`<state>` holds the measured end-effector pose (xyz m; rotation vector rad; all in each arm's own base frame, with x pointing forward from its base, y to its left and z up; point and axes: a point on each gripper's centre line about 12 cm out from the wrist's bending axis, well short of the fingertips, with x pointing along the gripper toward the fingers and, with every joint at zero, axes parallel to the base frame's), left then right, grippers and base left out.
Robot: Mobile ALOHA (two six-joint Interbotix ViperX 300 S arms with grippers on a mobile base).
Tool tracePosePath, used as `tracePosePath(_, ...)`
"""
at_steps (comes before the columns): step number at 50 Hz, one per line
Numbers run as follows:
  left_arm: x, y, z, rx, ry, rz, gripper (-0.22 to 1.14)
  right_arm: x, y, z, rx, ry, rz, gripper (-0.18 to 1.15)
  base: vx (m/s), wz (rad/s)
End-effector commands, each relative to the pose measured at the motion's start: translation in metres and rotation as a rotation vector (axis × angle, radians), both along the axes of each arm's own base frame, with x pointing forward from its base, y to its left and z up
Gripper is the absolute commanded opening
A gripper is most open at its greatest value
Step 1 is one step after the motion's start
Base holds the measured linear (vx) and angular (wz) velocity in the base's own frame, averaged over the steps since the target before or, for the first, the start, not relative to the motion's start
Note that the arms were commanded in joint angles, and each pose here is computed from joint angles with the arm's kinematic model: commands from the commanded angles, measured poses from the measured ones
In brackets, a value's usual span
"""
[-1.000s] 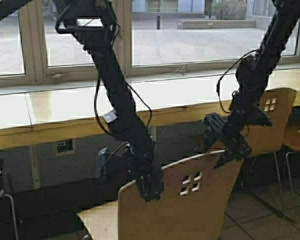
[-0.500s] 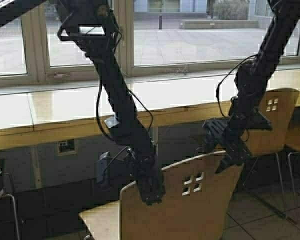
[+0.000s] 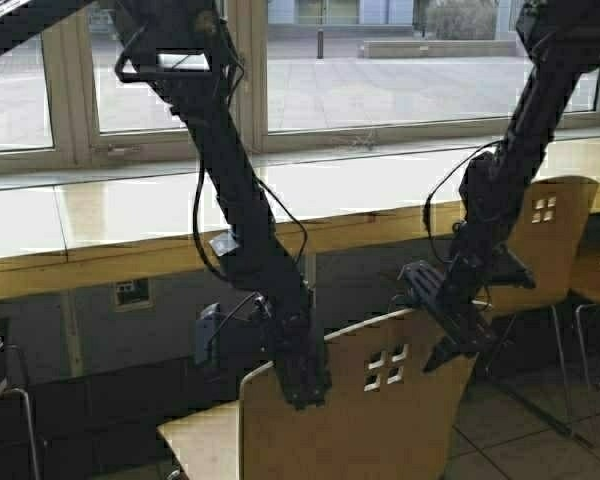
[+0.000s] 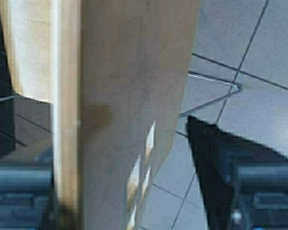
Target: Push the chairs under the table
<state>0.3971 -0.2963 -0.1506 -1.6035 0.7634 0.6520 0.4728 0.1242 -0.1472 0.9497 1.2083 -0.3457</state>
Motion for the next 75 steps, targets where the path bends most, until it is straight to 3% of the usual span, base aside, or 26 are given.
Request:
tracePosePath(1, 0.027, 0.0, 0.031, -0.041, -0.063, 0.03, 0.75, 0.006, 0.003, 0.003, 0.017, -0.005, 0.013, 0.86, 0.0, 0.0)
tracePosePath(7, 0.027, 0.001, 0.03, -0.025, -0.067, 0.017, 0.64, 0.006, 0.002, 0.006, 0.016, -0.009, 0.01, 0.72, 0.0, 0.0)
tracePosePath(16, 0.027, 0.003, 0.03, -0.017, -0.065, 0.01, 0.22, 0.003, 0.005, 0.007, 0.034, 0.01, 0.019, 0.14, 0.01, 0.02)
tracePosePath(20, 0.029, 0.005, 0.031, -0.017, -0.066, 0.013, 0.01, 0.003, 0.006, 0.01, 0.043, 0.013, 0.023, -0.02, 0.01, 0.03)
tracePosePath(27, 0.034, 0.018, 0.03, -0.01, -0.058, 0.037, 0.01, 0.001, 0.01, 0.013, 0.051, 0.02, 0.037, 0.05, 0.02, 0.03)
tracePosePath(46, 0.047, 0.061, 0.04, 0.042, -0.052, 0.075, 0.03, -0.002, 0.019, 0.015, 0.057, 0.025, 0.058, 0.05, 0.07, 0.06)
tracePosePath(75, 0.049, 0.071, 0.046, 0.07, -0.058, 0.059, 0.03, -0.011, 0.018, 0.01, 0.05, 0.049, 0.07, 0.05, 0.21, 0.11)
